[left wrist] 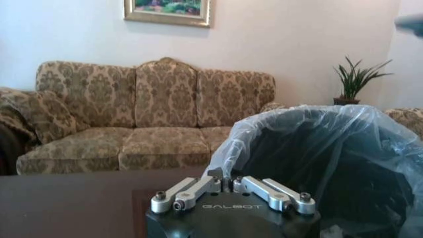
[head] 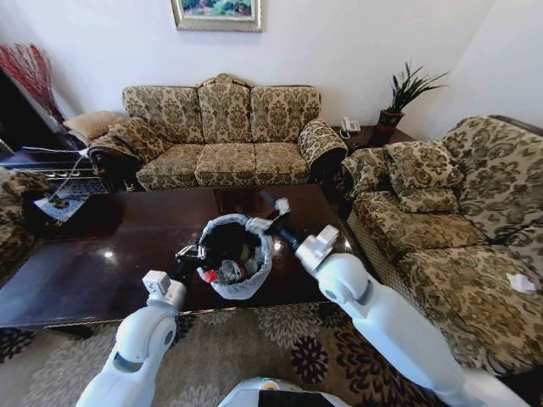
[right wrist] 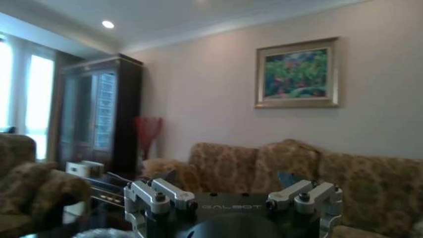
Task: Move to the front of the table and place the trash on the table into the trash bin.
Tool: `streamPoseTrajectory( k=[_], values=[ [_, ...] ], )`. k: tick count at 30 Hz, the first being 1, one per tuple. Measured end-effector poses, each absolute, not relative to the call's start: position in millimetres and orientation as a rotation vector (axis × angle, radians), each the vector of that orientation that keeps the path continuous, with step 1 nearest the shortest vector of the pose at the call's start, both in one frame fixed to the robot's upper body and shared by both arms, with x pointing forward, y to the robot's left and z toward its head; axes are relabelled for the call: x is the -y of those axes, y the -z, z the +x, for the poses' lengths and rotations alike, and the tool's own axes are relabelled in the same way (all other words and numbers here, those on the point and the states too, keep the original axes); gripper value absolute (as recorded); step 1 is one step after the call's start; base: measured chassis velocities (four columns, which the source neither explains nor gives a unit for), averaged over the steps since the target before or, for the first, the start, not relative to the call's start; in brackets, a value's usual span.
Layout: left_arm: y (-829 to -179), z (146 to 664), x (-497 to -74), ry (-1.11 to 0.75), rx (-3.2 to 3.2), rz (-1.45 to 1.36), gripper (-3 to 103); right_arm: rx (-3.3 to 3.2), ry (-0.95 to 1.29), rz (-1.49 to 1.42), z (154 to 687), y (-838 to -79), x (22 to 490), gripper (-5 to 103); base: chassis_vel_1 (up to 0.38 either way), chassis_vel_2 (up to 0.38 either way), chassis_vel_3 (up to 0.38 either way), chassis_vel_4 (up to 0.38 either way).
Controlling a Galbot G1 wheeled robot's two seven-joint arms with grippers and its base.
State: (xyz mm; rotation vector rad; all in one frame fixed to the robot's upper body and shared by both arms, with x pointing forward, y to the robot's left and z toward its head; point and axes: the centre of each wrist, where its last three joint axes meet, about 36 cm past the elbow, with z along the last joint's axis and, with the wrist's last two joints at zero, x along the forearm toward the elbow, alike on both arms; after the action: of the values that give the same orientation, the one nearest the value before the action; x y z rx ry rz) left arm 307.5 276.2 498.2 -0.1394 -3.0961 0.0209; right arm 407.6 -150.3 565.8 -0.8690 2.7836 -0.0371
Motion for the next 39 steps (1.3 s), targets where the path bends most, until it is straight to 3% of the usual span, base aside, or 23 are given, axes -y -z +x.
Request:
streamPoseTrajectory(
  k=[14, 21, 39],
  values=[
    [-505, 298, -274, -0.027, 3.139, -0.069, 3, -2.894, 0.118, -0.635, 387, -541, 196, 100, 0.0, 0.0, 0.0, 0.0],
    [-507, 300, -274, -0.028, 3.15, -0.067, 3, -2.896, 0.148, -0.614, 378, -537, 198, 100, 0.097, 0.065, -0.098, -0.077],
    [-507, 301, -273, -0.038, 3.154, -0.076, 3, -2.884, 0.192, -0.635, 380, -542, 190, 100, 0.39, 0.157, -0.394, -0.149]
  ],
)
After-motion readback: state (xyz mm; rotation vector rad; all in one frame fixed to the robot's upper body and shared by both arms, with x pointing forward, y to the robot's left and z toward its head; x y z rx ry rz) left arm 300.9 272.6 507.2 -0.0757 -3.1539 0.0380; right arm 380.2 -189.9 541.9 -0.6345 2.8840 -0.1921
